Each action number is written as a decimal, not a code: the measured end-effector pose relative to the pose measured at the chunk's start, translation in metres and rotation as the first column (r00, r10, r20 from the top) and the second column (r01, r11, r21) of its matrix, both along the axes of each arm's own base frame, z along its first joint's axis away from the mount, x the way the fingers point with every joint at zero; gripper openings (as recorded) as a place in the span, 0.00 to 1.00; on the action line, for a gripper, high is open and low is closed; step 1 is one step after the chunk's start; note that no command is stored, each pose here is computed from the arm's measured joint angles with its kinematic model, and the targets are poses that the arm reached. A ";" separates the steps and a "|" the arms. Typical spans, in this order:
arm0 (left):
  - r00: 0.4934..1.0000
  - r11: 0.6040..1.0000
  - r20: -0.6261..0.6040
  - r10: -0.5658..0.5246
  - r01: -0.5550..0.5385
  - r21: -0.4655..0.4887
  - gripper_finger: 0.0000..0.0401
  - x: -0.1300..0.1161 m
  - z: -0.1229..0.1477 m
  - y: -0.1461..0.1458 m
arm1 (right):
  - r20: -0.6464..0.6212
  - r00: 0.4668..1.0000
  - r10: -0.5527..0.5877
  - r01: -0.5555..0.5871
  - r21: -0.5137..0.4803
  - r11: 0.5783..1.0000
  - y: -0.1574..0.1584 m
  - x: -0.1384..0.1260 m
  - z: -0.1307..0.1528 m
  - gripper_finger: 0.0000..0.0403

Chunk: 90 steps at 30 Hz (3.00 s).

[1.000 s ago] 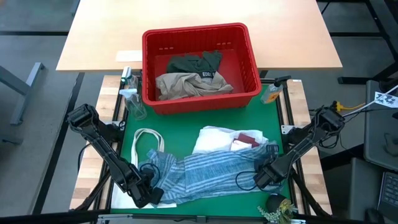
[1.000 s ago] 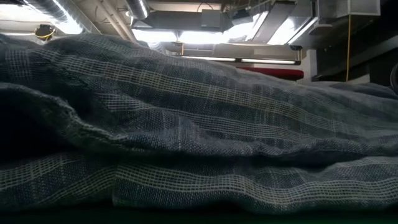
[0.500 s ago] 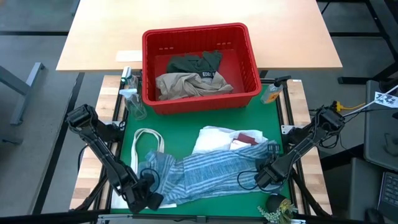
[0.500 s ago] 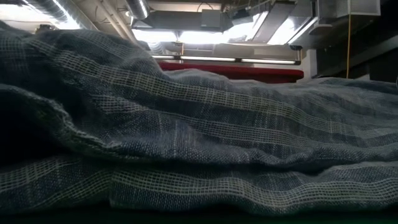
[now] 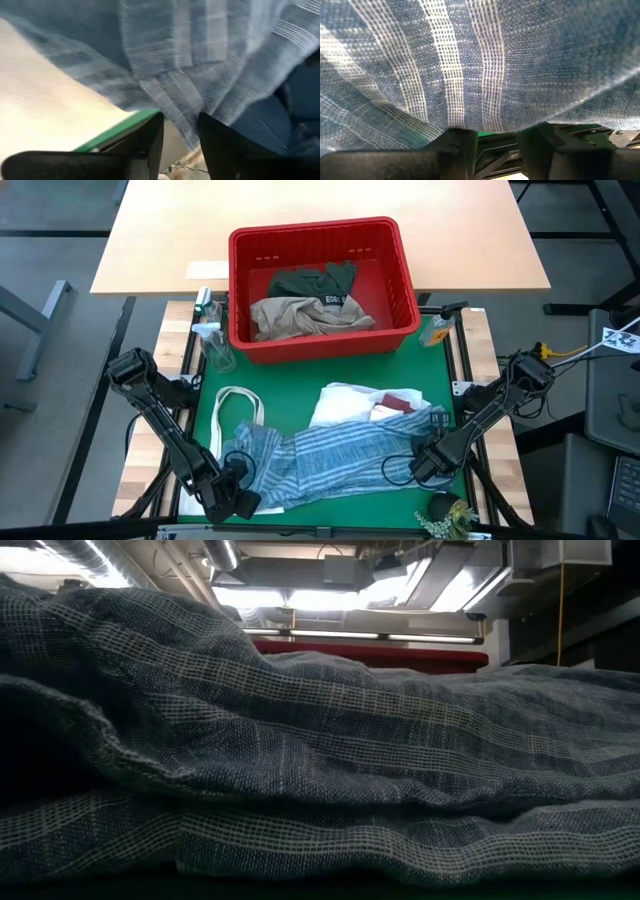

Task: Fold Laundry from Bin
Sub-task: Fold the blue checkered polo shirt

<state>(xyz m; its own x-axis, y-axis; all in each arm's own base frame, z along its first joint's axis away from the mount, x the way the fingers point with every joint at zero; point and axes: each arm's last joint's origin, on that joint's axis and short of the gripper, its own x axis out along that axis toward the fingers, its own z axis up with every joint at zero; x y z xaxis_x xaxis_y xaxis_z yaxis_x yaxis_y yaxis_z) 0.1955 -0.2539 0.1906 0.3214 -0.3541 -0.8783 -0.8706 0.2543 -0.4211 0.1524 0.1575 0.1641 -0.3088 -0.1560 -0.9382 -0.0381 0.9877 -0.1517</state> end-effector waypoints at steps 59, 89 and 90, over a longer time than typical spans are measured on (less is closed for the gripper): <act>0.964 0.823 0.246 -0.098 -0.061 0.565 0.32 -0.021 0.050 0.070 | 0.474 0.860 0.191 -0.280 0.126 0.952 0.057 0.041 0.089 0.31; 0.992 0.851 -0.073 0.105 -0.051 0.523 0.08 0.001 0.006 0.074 | 0.513 0.851 0.109 -0.210 0.144 0.967 0.028 0.063 0.037 0.31; 0.991 0.860 -0.092 0.098 -0.037 0.508 0.04 0.000 0.006 0.072 | 0.496 0.863 0.095 -0.192 0.148 0.970 0.024 0.062 0.031 0.31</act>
